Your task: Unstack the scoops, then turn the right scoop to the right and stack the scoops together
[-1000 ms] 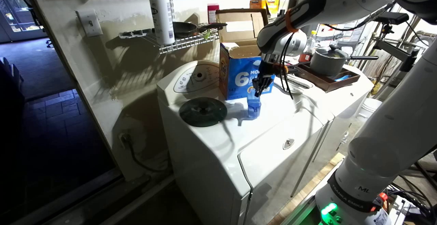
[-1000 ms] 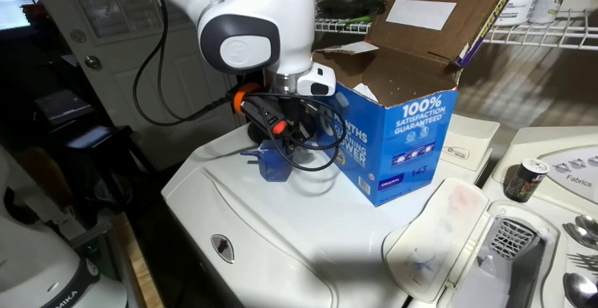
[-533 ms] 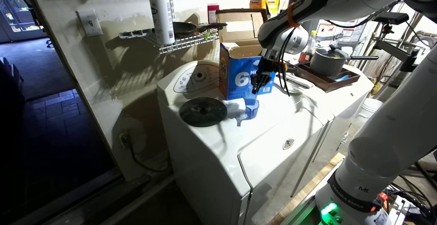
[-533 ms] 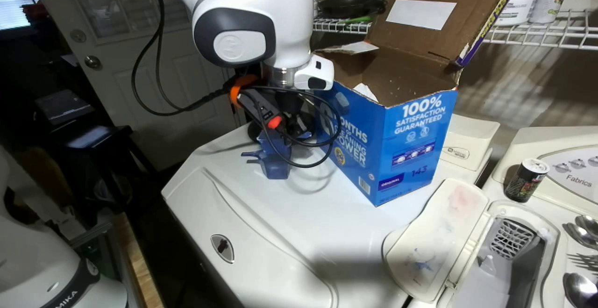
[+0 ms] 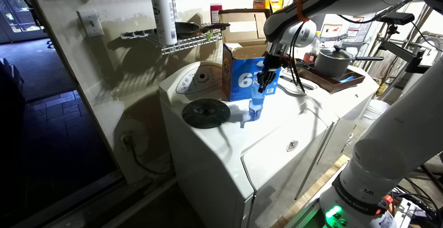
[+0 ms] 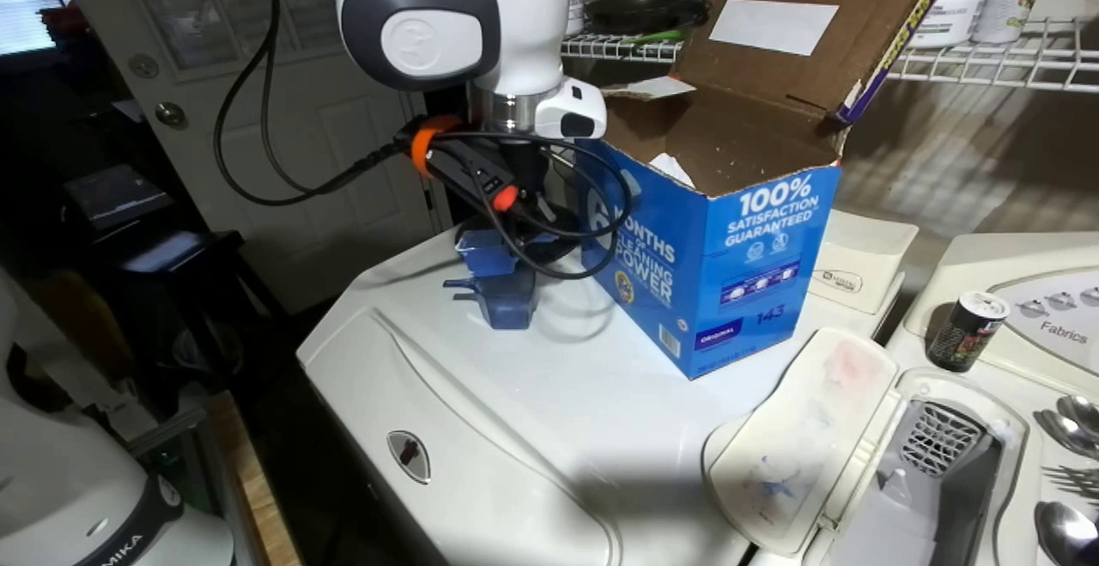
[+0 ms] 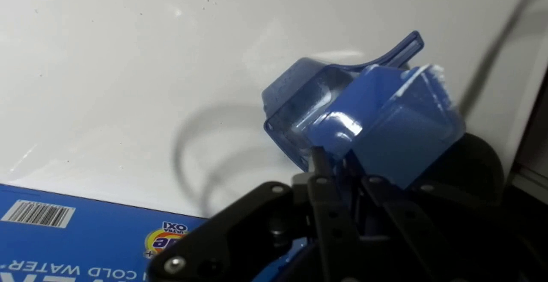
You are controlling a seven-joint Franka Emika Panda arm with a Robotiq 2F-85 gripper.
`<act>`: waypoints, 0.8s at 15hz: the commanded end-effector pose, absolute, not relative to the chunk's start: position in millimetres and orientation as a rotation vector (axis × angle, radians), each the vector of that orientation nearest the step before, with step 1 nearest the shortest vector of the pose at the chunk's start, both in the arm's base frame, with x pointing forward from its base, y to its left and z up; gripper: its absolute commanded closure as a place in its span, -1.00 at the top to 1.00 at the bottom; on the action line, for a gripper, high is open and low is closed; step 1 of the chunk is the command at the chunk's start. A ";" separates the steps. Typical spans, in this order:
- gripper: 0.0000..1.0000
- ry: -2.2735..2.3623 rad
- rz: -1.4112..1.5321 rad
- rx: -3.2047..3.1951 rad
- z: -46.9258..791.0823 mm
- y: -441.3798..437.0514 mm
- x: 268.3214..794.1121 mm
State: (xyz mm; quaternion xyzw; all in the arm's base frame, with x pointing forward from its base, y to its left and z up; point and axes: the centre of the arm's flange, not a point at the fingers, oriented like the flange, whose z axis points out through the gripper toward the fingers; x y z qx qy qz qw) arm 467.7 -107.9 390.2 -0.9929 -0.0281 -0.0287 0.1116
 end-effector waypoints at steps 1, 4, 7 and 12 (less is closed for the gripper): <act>-0.95 -0.193 -0.023 -2.968 405.5 -111.0 470.6; -0.95 -0.128 -0.053 -2.933 402.2 -108.7 470.0; -0.95 0.006 -0.134 -2.915 402.9 -105.1 462.8; -0.95 0.268 -0.154 -2.847 392.5 -103.5 449.3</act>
